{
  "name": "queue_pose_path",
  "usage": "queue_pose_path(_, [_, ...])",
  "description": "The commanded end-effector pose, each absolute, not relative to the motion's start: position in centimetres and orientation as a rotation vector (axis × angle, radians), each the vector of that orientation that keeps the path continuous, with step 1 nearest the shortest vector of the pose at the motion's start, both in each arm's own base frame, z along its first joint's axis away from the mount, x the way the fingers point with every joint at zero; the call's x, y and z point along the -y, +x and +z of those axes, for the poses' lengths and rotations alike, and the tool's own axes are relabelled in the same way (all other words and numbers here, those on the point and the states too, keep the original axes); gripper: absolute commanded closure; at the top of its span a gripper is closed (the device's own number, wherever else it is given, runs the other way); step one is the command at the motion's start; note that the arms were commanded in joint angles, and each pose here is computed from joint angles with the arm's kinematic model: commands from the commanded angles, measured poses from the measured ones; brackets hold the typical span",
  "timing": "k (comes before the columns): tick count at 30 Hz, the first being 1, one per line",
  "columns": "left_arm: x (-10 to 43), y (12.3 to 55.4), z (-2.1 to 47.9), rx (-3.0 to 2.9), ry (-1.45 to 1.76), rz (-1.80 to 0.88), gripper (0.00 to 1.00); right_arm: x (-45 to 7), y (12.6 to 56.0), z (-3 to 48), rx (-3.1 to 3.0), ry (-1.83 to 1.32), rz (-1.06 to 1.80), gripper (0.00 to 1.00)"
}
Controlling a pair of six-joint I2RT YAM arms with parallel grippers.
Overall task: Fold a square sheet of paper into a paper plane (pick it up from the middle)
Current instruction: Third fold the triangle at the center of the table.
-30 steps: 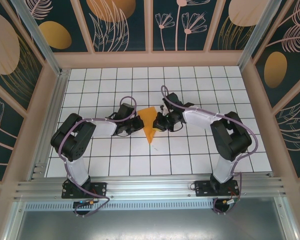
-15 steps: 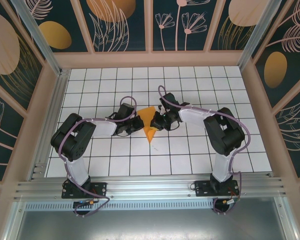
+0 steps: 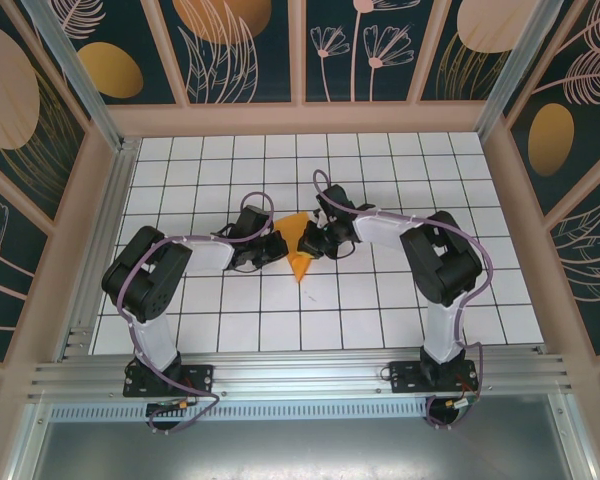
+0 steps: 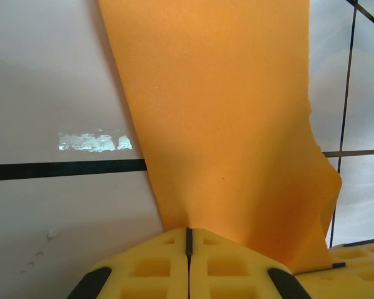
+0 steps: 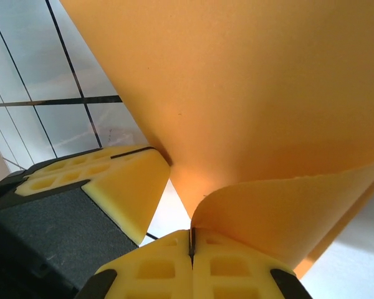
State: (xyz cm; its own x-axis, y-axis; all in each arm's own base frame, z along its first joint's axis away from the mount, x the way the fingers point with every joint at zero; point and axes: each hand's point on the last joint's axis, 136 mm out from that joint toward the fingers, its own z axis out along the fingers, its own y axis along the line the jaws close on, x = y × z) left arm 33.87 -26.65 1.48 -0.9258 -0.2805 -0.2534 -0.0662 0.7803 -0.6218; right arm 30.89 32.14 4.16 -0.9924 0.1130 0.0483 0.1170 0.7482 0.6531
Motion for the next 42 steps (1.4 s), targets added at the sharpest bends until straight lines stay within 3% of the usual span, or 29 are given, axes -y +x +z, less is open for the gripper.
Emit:
queue_pose_path(1, [25.7, 33.1, -0.4, -2.711, -0.271, -0.818, 0.93, -32.8, 30.4, 4.0, 2.925, -0.127, -1.077, 0.98])
queue_pose_path(35, [25.7, 33.1, -0.4, -2.711, -0.279, -0.821, 0.93, -32.0, 30.0, 2.5, 2.941, -0.213, -0.981, 0.94])
queue_pose_path(42, [25.8, 33.1, -0.3, -2.710, -0.277, -0.824, 0.92, -32.0, 29.9, 2.0, 2.934, -0.219, -0.972, 0.88])
